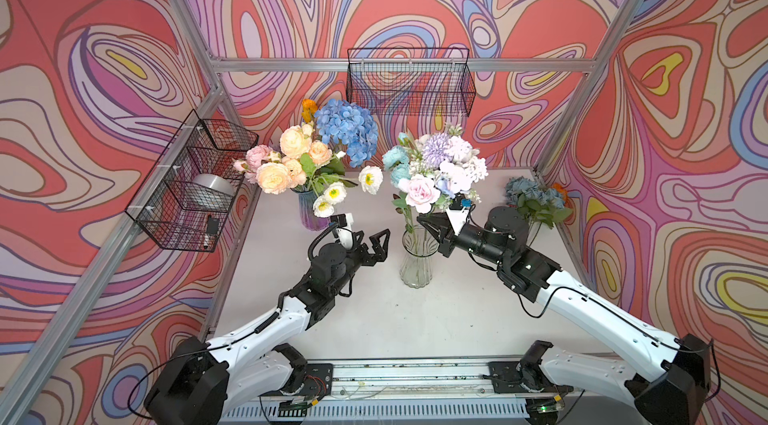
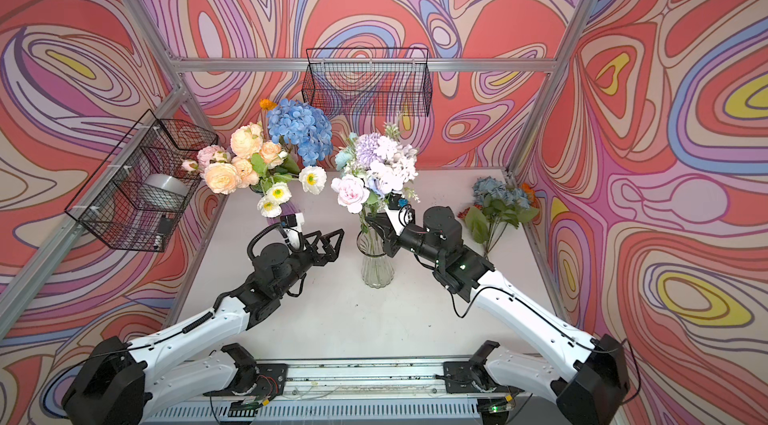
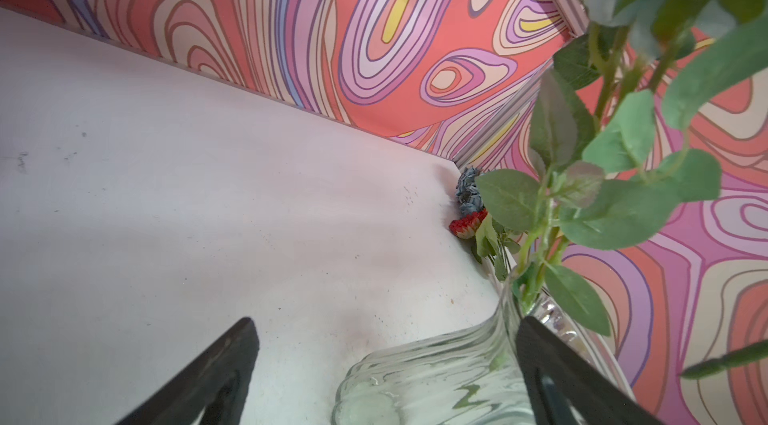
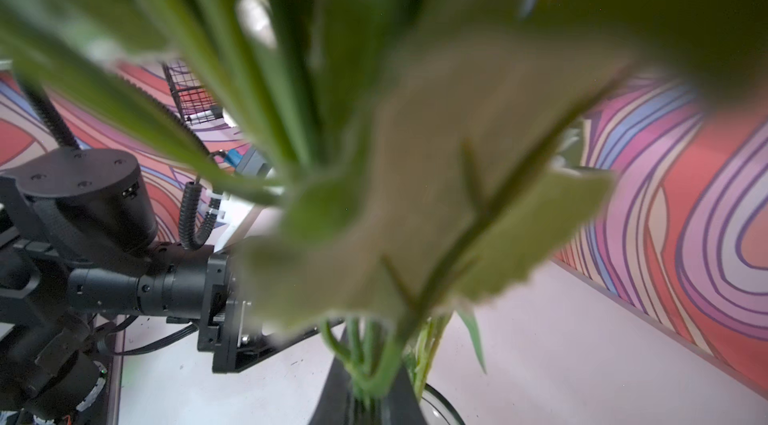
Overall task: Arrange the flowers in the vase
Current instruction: 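Lower the flower bunch stems into the clear vase with the right gripper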
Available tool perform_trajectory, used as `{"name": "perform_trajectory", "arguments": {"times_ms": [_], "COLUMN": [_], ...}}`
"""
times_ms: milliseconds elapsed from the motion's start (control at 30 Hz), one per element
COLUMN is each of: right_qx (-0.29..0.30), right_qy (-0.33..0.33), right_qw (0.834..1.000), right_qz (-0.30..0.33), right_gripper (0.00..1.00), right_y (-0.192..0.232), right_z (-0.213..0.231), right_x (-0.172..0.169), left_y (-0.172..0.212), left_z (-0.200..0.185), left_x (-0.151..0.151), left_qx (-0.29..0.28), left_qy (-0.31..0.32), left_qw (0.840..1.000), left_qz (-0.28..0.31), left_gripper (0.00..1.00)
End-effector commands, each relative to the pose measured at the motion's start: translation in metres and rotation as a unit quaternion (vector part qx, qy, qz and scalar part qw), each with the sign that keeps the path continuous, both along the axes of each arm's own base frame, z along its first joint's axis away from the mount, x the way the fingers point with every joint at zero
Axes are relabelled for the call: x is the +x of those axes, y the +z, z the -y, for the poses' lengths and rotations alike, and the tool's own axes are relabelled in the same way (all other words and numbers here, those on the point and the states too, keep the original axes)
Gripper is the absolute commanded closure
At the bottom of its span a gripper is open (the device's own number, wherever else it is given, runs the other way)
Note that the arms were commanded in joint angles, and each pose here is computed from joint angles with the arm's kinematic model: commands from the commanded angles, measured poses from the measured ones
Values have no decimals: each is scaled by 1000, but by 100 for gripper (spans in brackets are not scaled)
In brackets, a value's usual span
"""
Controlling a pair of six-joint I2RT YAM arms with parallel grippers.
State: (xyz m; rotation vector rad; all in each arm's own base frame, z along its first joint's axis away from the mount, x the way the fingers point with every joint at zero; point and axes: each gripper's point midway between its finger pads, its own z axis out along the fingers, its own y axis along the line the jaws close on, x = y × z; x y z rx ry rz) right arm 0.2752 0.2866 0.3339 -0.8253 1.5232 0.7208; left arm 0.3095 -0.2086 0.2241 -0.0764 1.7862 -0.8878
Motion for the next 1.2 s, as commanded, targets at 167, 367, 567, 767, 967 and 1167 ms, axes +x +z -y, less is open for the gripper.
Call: {"name": "perform_trajectory", "arguments": {"times_ms": [167, 367, 567, 767, 967, 1167], "right_qx": [-21, -42, -63, -108, -126, -144], "right_qy": [23, -1, -13, -12, -2, -5], "right_qw": [999, 999, 998, 993, 990, 986], "right_qz": [25, -4, -22, -51, -57, -81], "right_gripper": [100, 100, 100, 100, 100, 97], "right_y": [-23, -51, -68, -82, -87, -98], "right_z": [-17, -17, -13, -11, -11, -13], "right_x": [-1, 12, 13, 13, 10, 14], "left_y": [14, 28, 43, 62, 59, 76], "left_z": [13, 30, 39, 53, 63, 76], "left_x": [-14, -28, -36, -42, -38, -33], "left_qx": [-12, -18, -35, -54, -59, -73], "left_qy": [-60, -125, -157, -197, -208, -218], "left_qw": [997, 989, 982, 972, 969, 964], "left_qz": [45, 74, 97, 117, 117, 134], "left_gripper": [0, 0, 0, 0, 0, 0]}}
